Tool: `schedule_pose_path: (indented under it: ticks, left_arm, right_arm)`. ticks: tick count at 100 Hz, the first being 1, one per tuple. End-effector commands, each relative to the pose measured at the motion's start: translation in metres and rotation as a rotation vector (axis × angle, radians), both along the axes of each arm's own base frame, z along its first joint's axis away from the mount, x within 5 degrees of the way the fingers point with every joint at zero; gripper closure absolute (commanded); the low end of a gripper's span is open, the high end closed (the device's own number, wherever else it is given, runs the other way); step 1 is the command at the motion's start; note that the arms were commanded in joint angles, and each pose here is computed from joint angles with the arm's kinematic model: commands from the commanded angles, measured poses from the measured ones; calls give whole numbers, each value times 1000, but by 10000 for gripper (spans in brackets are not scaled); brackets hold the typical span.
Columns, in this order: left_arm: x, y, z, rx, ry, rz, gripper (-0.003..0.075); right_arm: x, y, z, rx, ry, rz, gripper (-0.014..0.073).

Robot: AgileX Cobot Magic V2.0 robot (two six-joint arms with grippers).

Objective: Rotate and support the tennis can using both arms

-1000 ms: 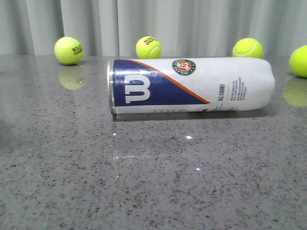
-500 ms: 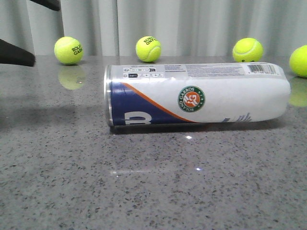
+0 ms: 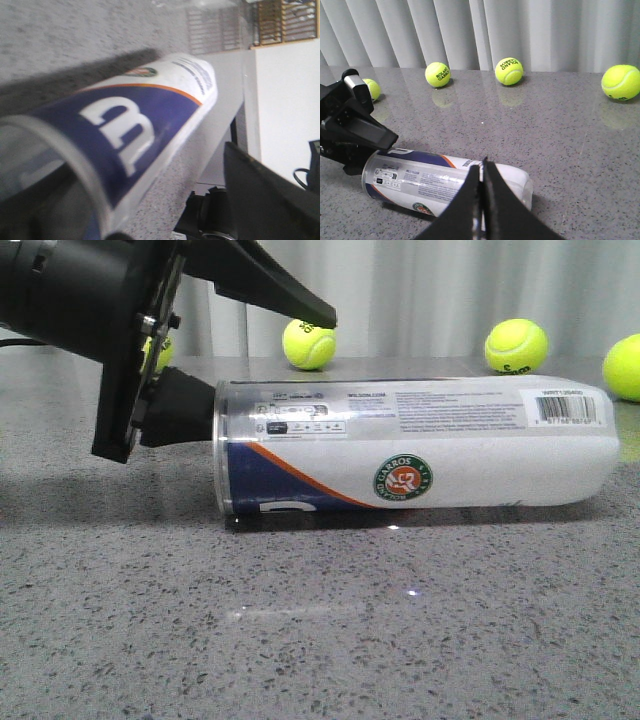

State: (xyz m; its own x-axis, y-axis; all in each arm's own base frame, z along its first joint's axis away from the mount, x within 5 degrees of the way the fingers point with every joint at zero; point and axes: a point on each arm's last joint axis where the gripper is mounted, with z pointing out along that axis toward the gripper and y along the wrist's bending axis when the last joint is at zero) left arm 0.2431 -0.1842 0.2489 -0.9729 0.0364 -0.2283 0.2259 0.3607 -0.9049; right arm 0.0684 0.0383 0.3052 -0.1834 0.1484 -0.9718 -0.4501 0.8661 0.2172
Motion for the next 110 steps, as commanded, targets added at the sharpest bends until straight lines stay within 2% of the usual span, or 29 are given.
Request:
schedule_pose_path:
  ticks: [1,17,38,52,64,72,82,102,110]
  left_arm:
    - [-3,-6,27,-145,-59,-23,333]
    - [-4,-8,35,-230,-84,-40,549]
    - [-5,-9,45,-340,-74,-47,738]
    - [-8,-9,55,-440,-211,-101,738]
    - [-8,-10,70,-433,-298,-139,738]
    - [-9,-10,92,-431,-463,-180,739]
    - [-10,-9,123,-326,-674,-219,739]
    - [-28,3,190,75,-1180,-316,739]
    - [-38,7,208,202,-1283,-357,739]
  right_arm:
    - [1,-2,15,43,-91,-26,664]
    - [1,-2,15,43,-91,-26,664]
    - [1,-2,15,43,-91,-26,664]
    - [1,-2,15,43,-91,-26,664]
    - [1,-2,15,43,-91,-26,664]
    - [1,-2,15,43,-91,-26,664]
    - [1,-2,15,43,-91,-26,664]
    - [1,-2,15,43,-91,-26,664]
    - [1,-2,15,43,-91,-26,664]
